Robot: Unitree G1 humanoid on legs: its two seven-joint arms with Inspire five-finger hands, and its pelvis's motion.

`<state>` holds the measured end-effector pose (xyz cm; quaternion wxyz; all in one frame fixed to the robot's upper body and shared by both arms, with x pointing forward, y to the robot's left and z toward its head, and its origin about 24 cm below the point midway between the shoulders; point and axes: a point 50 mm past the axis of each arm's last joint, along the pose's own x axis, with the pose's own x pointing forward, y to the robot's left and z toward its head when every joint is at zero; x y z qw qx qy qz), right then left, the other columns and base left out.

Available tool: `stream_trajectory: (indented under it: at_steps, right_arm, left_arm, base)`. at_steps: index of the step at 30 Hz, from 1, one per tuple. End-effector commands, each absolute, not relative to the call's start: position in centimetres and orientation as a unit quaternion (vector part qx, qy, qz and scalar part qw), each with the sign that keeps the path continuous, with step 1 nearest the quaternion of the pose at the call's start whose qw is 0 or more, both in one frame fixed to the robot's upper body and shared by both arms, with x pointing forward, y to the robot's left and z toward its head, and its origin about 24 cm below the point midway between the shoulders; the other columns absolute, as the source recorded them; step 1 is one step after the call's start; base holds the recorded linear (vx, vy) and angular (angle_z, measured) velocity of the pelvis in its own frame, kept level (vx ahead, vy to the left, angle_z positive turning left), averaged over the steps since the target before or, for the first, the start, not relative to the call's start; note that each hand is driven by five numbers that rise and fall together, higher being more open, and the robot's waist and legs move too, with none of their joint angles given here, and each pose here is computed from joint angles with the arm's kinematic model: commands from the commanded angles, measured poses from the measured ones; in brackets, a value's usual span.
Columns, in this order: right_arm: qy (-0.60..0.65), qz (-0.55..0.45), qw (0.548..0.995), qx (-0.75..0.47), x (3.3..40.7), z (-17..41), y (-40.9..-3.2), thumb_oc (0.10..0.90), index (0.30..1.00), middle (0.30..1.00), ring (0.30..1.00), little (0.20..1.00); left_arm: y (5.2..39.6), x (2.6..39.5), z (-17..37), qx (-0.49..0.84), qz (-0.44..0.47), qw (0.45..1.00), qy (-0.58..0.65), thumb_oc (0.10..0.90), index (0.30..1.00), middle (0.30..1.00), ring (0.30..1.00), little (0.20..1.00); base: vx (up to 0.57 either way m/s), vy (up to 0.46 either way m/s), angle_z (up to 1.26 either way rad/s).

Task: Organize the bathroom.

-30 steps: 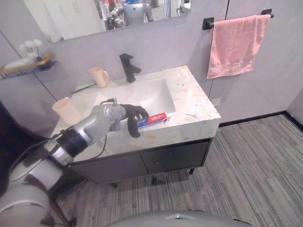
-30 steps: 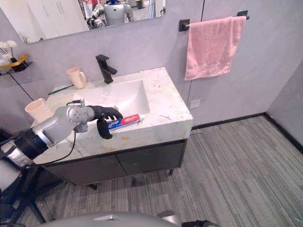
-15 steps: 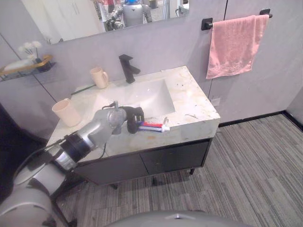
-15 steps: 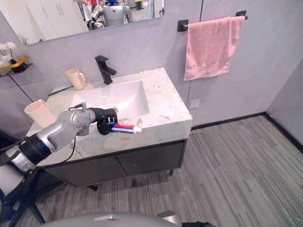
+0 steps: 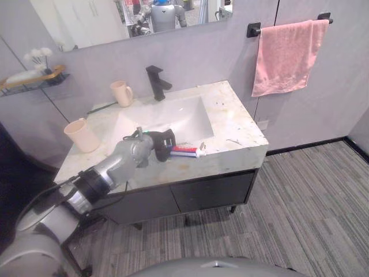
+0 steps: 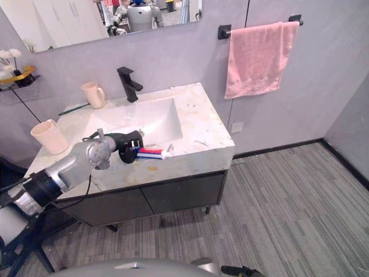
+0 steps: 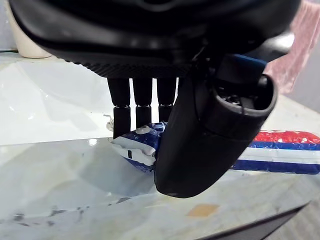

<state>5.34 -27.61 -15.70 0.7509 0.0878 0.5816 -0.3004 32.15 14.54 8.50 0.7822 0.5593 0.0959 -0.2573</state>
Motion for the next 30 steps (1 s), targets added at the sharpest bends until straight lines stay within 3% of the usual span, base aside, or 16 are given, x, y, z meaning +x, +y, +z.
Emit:
stream_trajectory:
  at_steps: [1,7,8,10,11,12,13,14,17,20,27,30]
  right_arm:
    - [0.412,-0.423,0.803,0.085,10.3,-12.4,-31.7,0.800,0.900,0.900,0.900,0.900]
    - [0.215,-0.578,0.784,0.070,12.9,-5.7,-36.5,0.800,0.900,0.900,0.900,0.900]
    - [0.130,-0.619,0.773,0.055,13.6,-1.9,-38.9,0.800,0.900,0.900,0.900,0.900]
    - [0.085,-0.637,0.765,0.032,13.9,0.2,-39.9,0.800,0.900,0.900,0.900,0.900]
    - [0.004,-0.658,0.753,-0.007,14.5,4.4,-41.2,0.800,0.900,0.900,0.900,0.900]
    - [-0.003,-0.659,0.752,-0.009,14.6,5.0,-41.3,0.800,0.900,0.900,0.900,0.900]
    - [-0.118,-0.666,0.734,-0.054,15.6,10.6,-41.5,0.800,0.900,0.900,0.900,0.900]
    - [-0.149,-0.664,0.730,-0.065,16.0,12.3,-41.2,0.800,0.900,0.900,0.900,0.900]
    - [-0.331,-0.578,0.737,-0.114,18.8,20.3,-37.1,0.800,0.900,0.900,0.900,0.900]
    - [-0.436,-0.417,0.792,-0.095,21.7,24.9,-31.7,0.800,0.900,0.900,0.900,0.900]
    - [-0.446,-0.100,0.888,-0.051,25.9,27.9,-23.2,0.800,0.900,0.900,0.900,0.900]
    - [-0.439,-0.029,0.896,-0.060,26.6,28.0,-20.8,0.800,0.900,0.900,0.900,0.900]
  left_arm:
    - [16.6,34.7,15.3,0.441,-0.114,0.889,-0.037,0.400,0.300,0.300,0.300,0.300]
    - [18.4,33.4,16.9,0.269,-0.046,0.956,-0.109,0.400,0.300,0.300,0.300,0.300]
    - [18.4,32.8,17.3,0.195,-0.043,0.971,-0.129,0.400,0.300,0.300,0.300,0.300]
    - [18.3,32.5,17.3,0.151,-0.044,0.979,-0.132,0.400,0.300,0.300,0.300,0.300]
    - [18.1,31.9,17.5,0.104,-0.026,0.982,-0.154,0.400,0.300,0.300,0.300,0.300]
    - [18.1,31.8,17.5,0.100,-0.023,0.982,-0.158,0.400,0.300,0.300,0.300,0.300]
    - [18.0,31.2,17.5,0.048,-0.016,0.984,-0.173,0.400,0.300,0.300,0.300,0.300]
    - [18.0,31.0,17.6,0.037,-0.011,0.983,-0.180,0.400,0.300,0.300,0.300,0.300]
    - [17.5,30.1,18.4,-0.023,0.016,0.974,-0.226,0.400,0.300,0.300,0.300,0.300]
    - [16.8,29.2,19.5,-0.056,0.022,0.961,-0.269,0.400,0.300,0.300,0.300,0.300]
    - [14.5,27.5,21.4,-0.098,-0.034,0.929,-0.356,0.400,0.300,0.300,0.300,0.300]
    - [13.8,27.1,21.8,-0.101,-0.042,0.919,-0.378,0.400,0.300,0.300,0.300,0.300]
  base:
    - [-0.05,0.021,-0.06]
    - [-0.05,0.035,-0.07]
    - [-0.03,0.069,-0.07]
    - [0.00,0.062,-0.10]
    - [0.01,0.056,-0.09]
    - [0.03,0.117,-0.08]
    - [0.01,0.086,-0.07]
    - [0.02,0.135,-0.10]
    - [0.00,0.107,-0.12]
    - [-0.02,0.073,-0.21]
    - [-0.03,0.013,0.04]
    - [-0.01,-0.005,0.15]
